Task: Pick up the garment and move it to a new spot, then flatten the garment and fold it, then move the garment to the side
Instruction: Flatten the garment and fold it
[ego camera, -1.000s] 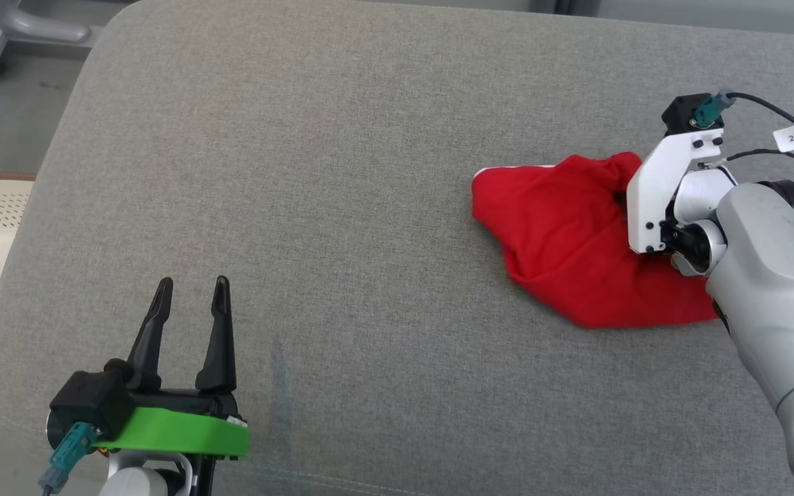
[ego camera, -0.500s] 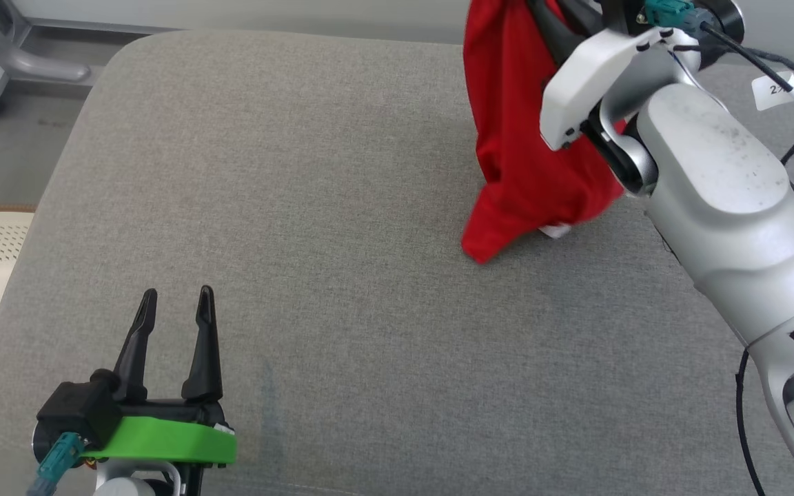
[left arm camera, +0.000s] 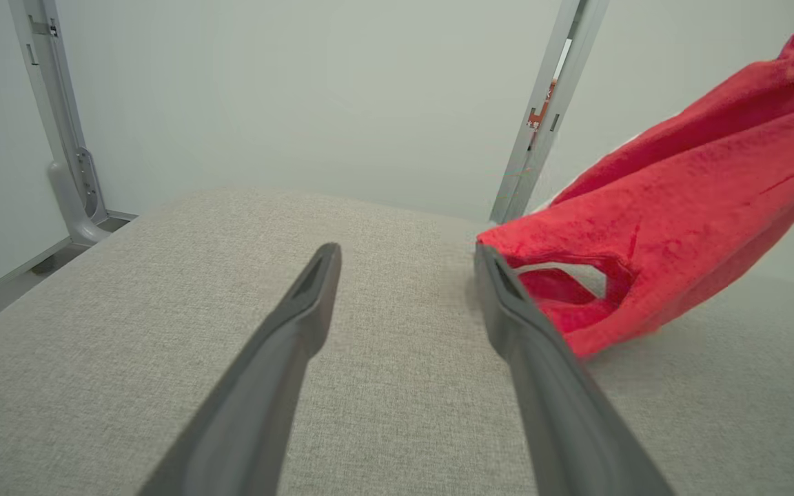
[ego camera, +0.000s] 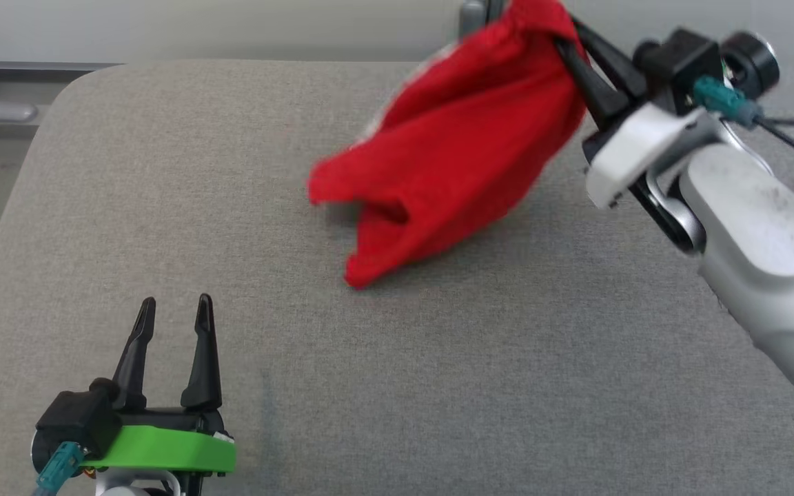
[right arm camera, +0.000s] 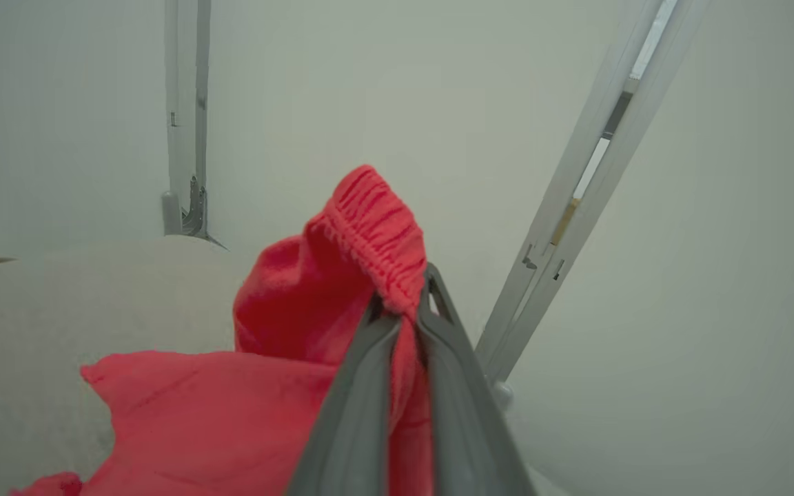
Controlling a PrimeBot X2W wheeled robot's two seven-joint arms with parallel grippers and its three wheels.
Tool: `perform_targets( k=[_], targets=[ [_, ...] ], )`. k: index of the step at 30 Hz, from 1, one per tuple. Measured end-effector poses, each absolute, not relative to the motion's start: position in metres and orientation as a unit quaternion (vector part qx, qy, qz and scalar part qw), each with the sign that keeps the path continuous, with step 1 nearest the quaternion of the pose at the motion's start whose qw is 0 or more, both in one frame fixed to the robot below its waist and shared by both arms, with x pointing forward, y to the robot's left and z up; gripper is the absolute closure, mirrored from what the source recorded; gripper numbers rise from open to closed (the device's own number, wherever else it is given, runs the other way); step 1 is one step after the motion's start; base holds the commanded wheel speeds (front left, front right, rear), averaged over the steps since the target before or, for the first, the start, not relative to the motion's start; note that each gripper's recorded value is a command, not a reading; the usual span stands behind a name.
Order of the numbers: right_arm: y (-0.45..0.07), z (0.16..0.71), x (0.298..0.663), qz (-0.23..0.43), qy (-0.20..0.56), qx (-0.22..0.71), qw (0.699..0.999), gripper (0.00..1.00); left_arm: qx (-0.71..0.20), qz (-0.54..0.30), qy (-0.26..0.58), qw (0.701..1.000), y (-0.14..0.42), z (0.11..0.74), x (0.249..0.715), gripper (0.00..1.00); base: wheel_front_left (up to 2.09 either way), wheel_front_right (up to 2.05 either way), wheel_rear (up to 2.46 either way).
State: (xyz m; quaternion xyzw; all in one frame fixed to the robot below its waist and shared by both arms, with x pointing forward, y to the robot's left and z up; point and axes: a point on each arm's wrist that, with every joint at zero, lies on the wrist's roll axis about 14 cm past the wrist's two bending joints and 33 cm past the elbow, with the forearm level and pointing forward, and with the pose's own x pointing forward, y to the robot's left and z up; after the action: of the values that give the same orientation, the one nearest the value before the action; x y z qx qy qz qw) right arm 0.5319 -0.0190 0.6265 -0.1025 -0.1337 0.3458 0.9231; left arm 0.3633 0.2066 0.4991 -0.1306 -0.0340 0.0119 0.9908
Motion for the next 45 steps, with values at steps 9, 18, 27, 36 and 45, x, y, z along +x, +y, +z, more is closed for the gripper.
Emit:
perform_targets(
  k=[9, 18, 27, 36, 45],
  targets=[
    [-0.123, 0.52, 0.518, 0.242, 0.006, -0.095, 0.966, 1.0, -0.129, -0.002, -0.027, 0.991, 0.199, 0.496, 0.369, 0.0, 0.0, 0.0, 0.0],
    [-0.2, 0.436, 0.467, 0.142, 0.142, -0.096, 0.975, 0.0, -0.131, -0.01, -0.032, 0.991, 0.194, 0.5, 0.361, 0.0, 0.0, 0.0, 0.0],
    [-0.217, 0.435, 0.465, 0.064, 0.203, 0.009, 0.977, 0.0, -0.127, -0.01, -0.037, 0.991, 0.195, 0.505, 0.355, 0.0, 0.0, 0.0, 0.0],
    [-0.2, 0.458, 0.492, 0.069, 0.27, 0.045, 0.959, 0.0, -0.126, -0.009, -0.031, 0.992, 0.195, 0.502, 0.357, 0.0, 0.0, 0.0, 0.0],
    [-0.193, 0.443, 0.484, 0.052, 0.402, 0.042, 0.913, 0.0, -0.127, -0.006, -0.029, 0.991, 0.197, 0.501, 0.356, 0.0, 0.0, 0.0, 0.0]
  ],
)
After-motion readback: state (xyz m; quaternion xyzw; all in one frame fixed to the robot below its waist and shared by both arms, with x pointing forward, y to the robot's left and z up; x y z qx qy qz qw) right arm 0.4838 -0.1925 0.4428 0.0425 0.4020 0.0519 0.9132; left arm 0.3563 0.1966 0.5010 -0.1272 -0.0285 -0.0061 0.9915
